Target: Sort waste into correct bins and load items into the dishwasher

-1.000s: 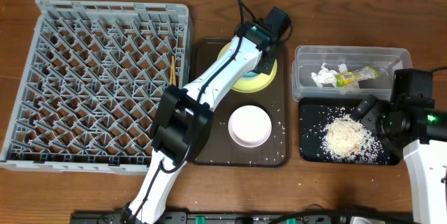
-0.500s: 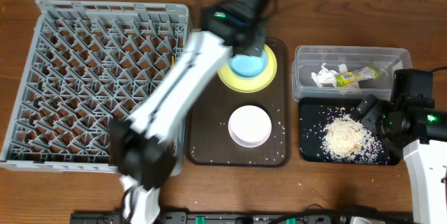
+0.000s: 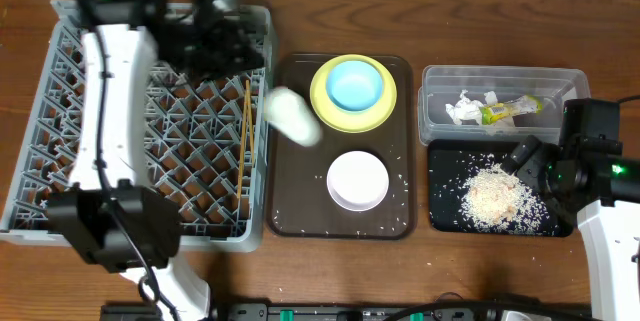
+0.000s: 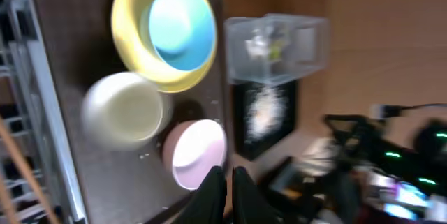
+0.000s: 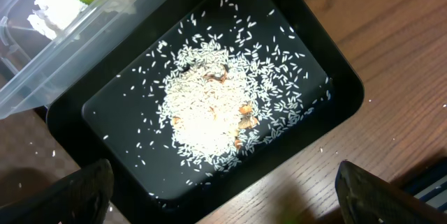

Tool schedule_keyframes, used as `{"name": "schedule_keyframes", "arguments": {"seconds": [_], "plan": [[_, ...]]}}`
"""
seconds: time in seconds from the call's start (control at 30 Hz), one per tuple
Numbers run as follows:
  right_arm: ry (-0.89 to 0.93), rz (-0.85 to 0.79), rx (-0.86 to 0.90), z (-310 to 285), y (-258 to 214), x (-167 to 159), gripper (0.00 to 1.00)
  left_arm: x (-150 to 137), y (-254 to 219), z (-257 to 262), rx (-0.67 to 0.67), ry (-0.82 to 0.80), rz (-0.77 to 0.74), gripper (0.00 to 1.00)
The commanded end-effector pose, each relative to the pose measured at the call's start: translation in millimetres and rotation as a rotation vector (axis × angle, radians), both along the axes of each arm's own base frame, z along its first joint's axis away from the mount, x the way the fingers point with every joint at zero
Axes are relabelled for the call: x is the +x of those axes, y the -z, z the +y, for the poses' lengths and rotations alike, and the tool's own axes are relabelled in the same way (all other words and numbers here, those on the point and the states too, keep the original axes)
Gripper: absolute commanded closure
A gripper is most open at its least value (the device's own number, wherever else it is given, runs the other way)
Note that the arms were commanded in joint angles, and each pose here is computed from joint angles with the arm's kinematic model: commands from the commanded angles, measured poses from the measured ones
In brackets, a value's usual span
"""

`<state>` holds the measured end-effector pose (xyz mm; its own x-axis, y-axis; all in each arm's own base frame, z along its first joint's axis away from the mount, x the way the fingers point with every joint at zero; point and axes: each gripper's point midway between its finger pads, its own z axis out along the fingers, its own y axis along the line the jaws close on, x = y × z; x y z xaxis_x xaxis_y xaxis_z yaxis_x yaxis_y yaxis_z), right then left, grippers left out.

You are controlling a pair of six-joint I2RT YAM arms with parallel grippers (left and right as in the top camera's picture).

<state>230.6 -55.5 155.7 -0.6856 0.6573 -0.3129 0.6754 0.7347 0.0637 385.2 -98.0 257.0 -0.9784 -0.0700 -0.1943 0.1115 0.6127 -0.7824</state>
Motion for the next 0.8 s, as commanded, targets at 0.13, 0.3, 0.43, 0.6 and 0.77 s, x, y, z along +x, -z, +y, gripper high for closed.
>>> {"name": "schedule_keyframes", "arguments": {"seconds": [0.13, 0.3, 0.43, 0.6, 0.77], "plan": [[0.005, -0.017, -0.007, -3, -6, 2, 0.01, -10, 23, 45, -0.252, -0.082, 0.028, 0.92], [0.005, -0.017, -0.007, -3, -6, 2, 0.01, -24, 29, 47, -0.202, -0.04, 0.027, 0.92], [0.005, -0.017, -0.007, -3, -6, 2, 0.01, -28, 25, 43, -0.173, -0.02, 0.012, 0.74], [0.005, -0.017, -0.007, -3, -6, 2, 0.01, -41, 15, 45, -0.07, -0.008, -0.027, 0.53], [0.005, -0.017, -0.007, -3, -6, 2, 0.01, -61, -5, 67, 0.164, -0.122, -0.058, 0.37]]}}
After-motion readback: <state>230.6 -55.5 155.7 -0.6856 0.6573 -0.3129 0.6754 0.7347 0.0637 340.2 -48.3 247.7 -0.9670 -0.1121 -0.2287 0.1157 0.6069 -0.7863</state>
